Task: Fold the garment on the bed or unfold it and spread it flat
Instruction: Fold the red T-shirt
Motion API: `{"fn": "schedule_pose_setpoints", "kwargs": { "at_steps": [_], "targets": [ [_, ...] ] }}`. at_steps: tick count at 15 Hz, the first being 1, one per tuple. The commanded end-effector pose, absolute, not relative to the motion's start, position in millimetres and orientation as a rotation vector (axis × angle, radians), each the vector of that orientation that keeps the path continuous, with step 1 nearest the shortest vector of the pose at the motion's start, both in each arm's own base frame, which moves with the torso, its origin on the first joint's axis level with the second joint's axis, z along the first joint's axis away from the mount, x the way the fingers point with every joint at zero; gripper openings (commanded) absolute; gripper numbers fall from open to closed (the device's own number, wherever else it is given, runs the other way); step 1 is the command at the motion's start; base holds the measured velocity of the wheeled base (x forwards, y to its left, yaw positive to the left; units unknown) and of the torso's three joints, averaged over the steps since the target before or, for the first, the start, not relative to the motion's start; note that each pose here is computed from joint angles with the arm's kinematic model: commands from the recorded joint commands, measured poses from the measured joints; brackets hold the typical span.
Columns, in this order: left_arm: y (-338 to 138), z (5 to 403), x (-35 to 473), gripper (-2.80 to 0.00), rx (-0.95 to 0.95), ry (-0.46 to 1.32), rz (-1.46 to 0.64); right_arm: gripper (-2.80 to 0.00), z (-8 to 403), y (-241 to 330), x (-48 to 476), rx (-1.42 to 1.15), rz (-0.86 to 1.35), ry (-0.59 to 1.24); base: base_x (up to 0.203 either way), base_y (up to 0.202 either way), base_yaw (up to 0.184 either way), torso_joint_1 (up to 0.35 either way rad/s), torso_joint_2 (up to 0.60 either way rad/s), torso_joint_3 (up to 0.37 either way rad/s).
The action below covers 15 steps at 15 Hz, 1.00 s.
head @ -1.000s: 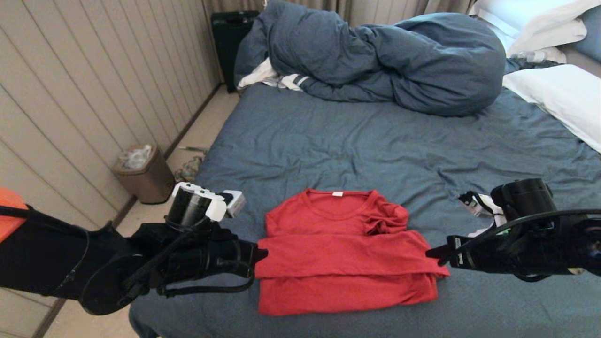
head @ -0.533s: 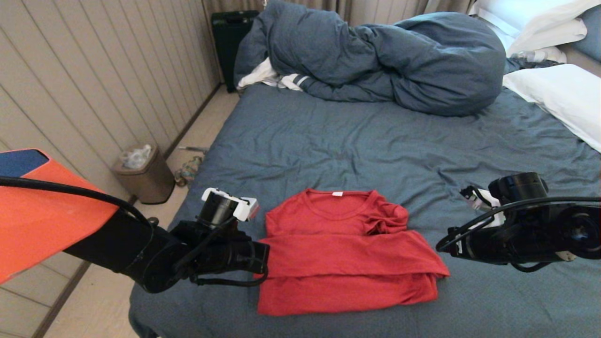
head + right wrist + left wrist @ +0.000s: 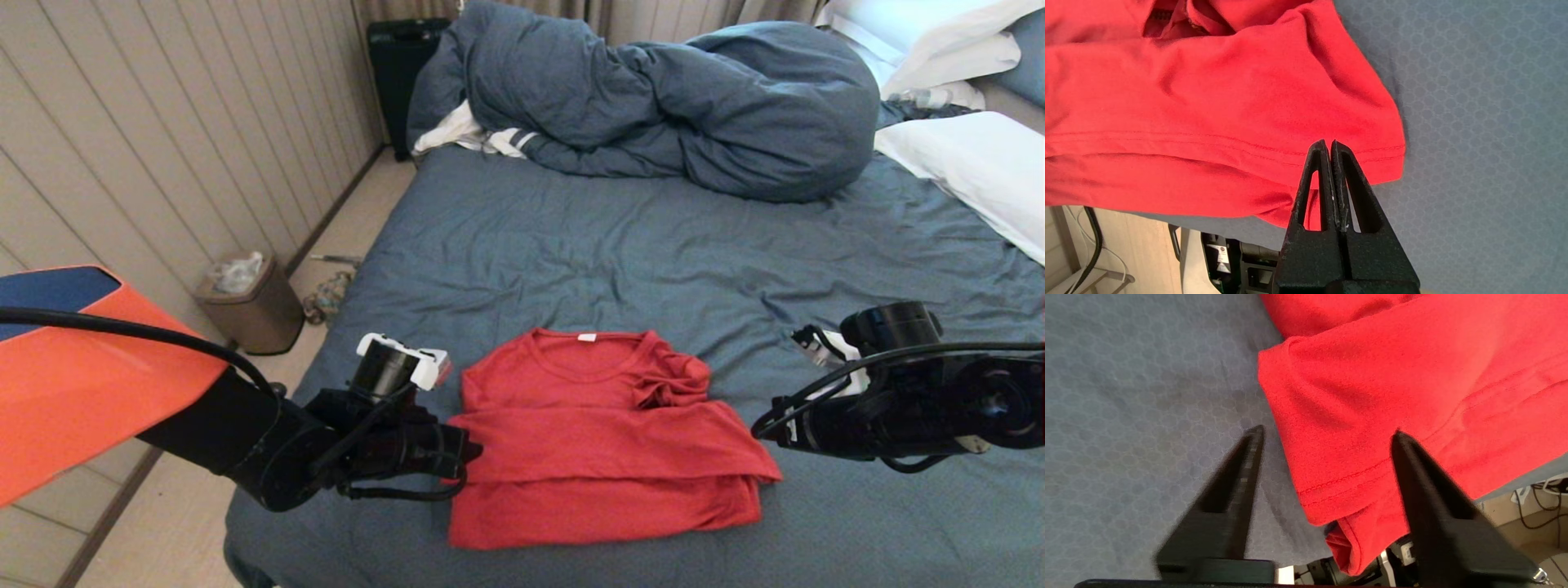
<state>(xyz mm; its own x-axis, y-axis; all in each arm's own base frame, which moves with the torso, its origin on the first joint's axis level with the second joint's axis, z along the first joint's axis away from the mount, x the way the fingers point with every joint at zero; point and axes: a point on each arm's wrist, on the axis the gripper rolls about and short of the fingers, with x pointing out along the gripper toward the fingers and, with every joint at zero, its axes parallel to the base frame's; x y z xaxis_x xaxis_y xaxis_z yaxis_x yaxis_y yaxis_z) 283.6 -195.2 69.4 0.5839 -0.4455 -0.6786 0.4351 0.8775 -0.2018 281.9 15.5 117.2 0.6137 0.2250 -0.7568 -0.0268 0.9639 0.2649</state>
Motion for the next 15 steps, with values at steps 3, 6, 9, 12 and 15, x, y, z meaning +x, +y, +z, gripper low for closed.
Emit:
{"fn": "schedule_pose_setpoints", "kwargs": {
  "at_steps": [3,6,9,12,15],
  "targets": [
    [-198.0,58.9,287.0,0.0,-0.01,0.818,-0.511,-2.8,116.5,15.3,281.1,0.237,0.148,0.903,0.0,0.0,0.0,0.0,0.0,0.0],
    [-198.6,56.5,288.2,0.0,-0.01,0.821,-0.508,-2.8,116.4,15.9,282.9,0.238,0.149,0.902,0.0,0.0,0.0,0.0,0.0,0.0],
    [-198.5,60.2,287.8,-2.8,-0.009,0.81,-0.514,-2.8,114.1,15.9,284.7,0.24,0.147,0.909,0.0,0.0,0.0,0.0,0.0,0.0],
    [-198.5,60.7,287.8,-2.8,-0.014,0.808,-0.513,-2.8,113.8,15.5,284.0,0.239,0.146,0.91,0.0,0.0,0.0,0.0,0.0,0.0],
    [-197.6,69.3,286.4,-2.8,-0.021,0.784,-0.519,-2.8,114.3,15.5,283.8,0.239,0.146,0.909,0.0,0.0,0.0,0.0,0.0,0.0]
  ]
}}
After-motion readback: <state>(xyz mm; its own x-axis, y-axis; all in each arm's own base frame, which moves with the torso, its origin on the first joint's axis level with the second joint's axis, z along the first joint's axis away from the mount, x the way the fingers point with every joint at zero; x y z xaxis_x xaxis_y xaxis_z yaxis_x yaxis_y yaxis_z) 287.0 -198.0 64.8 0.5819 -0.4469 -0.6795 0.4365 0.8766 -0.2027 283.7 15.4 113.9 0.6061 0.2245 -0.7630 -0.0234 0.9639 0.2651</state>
